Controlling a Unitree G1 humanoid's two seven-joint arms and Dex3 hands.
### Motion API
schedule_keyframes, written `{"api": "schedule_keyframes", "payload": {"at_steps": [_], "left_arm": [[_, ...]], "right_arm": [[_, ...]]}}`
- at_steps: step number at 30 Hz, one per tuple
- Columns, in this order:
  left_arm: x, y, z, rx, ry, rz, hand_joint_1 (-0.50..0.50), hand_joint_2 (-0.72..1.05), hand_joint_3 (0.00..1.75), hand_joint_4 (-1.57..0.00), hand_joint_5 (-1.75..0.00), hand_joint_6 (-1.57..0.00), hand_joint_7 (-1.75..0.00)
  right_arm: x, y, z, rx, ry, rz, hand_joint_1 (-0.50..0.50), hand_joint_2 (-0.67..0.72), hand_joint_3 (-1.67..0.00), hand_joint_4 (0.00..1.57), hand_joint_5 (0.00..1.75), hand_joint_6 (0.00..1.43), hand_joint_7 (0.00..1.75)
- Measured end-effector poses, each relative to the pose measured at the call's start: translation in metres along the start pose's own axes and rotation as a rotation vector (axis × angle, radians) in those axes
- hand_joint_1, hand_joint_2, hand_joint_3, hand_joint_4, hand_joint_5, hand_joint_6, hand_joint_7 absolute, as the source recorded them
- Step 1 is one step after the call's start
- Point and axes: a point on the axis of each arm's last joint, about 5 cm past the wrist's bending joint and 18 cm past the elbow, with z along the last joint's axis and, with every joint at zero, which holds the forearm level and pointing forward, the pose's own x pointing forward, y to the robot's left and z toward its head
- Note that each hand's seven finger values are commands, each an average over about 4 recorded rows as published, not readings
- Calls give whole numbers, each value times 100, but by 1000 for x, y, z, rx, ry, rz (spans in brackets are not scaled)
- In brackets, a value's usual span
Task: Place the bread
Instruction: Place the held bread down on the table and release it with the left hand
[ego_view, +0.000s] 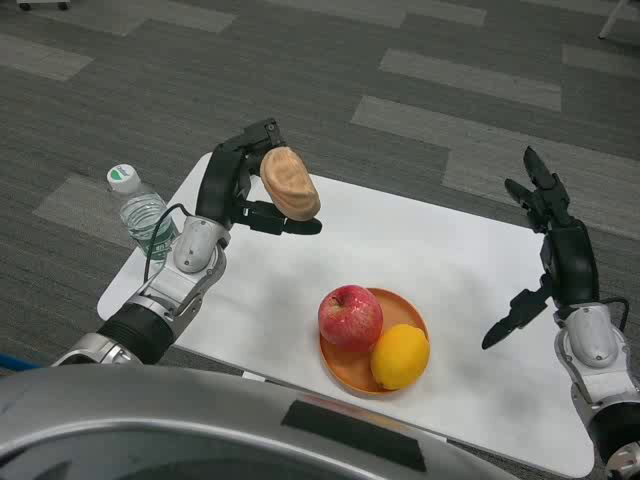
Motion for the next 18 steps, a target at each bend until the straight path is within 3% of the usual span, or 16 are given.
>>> {"api": "schedule_keyframes", "payload": {"at_steps": [6, 18], "left_arm": [[14, -21, 3, -71, -32, -23, 50, 43, 9, -86, -175, -92, -175], [16, -22, 4, -73, -42, -27, 50, 43, 9, -86, -175, -91, -175]], "right_arm": [[11, -4, 4, -15, -27, -7, 17, 60, 0, 34, 39, 0, 0], [12, -4, 5, -17, -32, -9, 17, 60, 0, 34, 39, 0, 0]]}}
